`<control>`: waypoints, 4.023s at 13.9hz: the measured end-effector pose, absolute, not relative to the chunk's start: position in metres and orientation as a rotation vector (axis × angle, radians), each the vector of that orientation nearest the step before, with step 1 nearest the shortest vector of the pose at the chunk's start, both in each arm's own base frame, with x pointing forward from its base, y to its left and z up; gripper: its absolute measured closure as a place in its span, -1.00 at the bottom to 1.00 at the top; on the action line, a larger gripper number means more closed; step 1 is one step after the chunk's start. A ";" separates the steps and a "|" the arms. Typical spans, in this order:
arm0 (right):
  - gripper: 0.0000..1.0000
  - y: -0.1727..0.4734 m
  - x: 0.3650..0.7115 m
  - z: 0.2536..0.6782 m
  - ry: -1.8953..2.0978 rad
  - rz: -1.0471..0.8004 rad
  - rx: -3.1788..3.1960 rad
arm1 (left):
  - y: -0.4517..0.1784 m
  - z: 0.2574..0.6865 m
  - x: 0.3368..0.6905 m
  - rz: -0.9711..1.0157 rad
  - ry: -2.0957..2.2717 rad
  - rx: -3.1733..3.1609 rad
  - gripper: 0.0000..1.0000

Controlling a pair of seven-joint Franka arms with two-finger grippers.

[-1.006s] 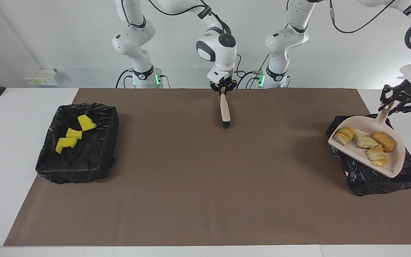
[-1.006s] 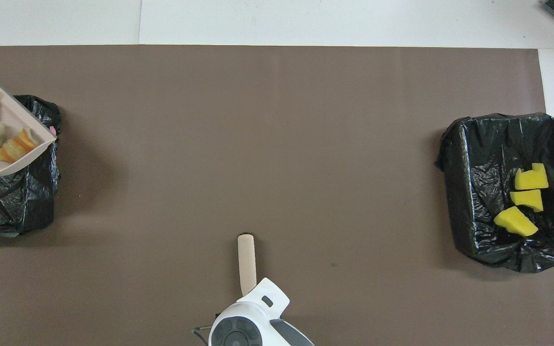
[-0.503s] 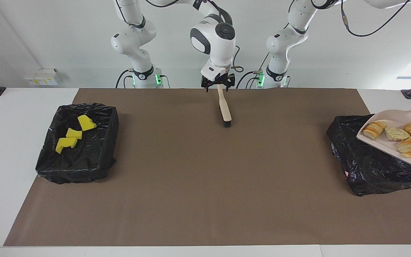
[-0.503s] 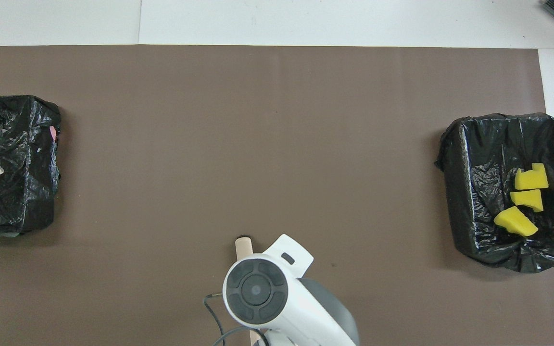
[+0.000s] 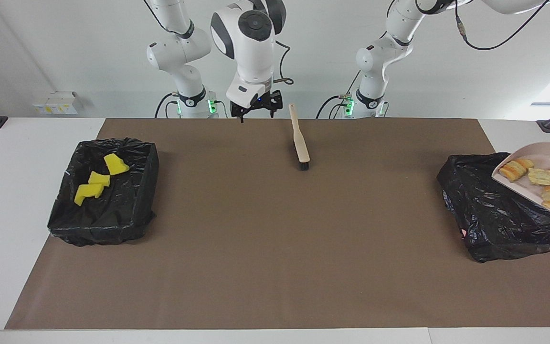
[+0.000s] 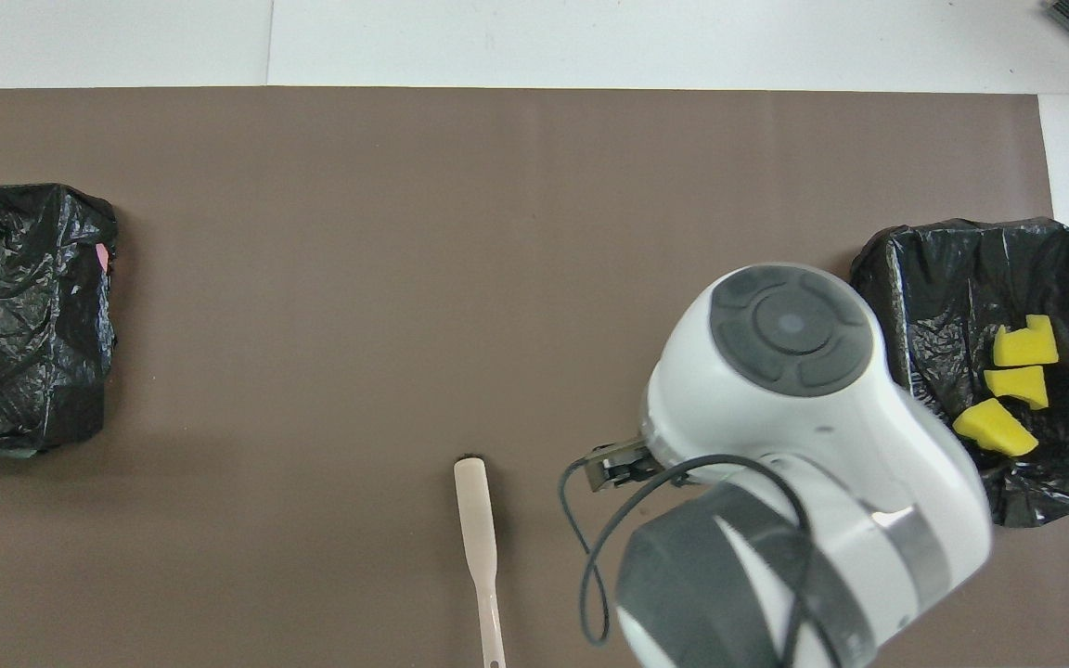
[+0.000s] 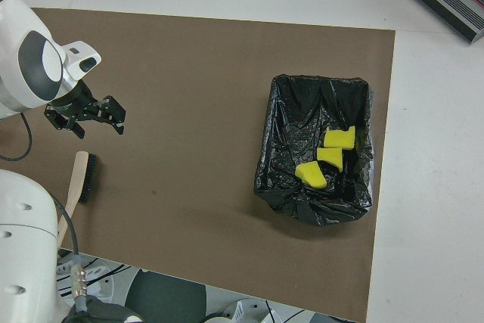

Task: Sweep and dump trash in bin

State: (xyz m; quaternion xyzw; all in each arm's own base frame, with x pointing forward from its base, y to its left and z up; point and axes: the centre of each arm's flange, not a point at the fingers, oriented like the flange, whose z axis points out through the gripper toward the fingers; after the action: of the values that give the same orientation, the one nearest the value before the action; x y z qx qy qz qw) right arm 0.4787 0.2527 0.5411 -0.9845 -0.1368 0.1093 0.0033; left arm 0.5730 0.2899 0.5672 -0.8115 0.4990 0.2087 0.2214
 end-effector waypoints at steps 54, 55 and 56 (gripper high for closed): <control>-1.00 -0.020 0.546 0.619 0.012 -0.014 -3.154 | -0.242 0.469 0.525 0.076 0.200 -3.216 -1.00; -1.00 -0.020 0.546 0.619 0.012 -0.014 -3.154 | -0.210 0.488 0.526 0.089 0.251 -3.211 -1.00; -1.00 -0.020 0.546 0.619 0.012 -0.014 -3.154 | -0.181 0.505 0.525 0.104 0.298 -3.207 -1.00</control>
State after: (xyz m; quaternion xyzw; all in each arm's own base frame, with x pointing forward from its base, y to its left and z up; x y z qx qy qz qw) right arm 0.5465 -0.0196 0.6192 -1.0000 0.0039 -0.0045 -0.0065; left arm 0.5248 -0.1809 0.5049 -0.9944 0.0925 0.0323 -0.0404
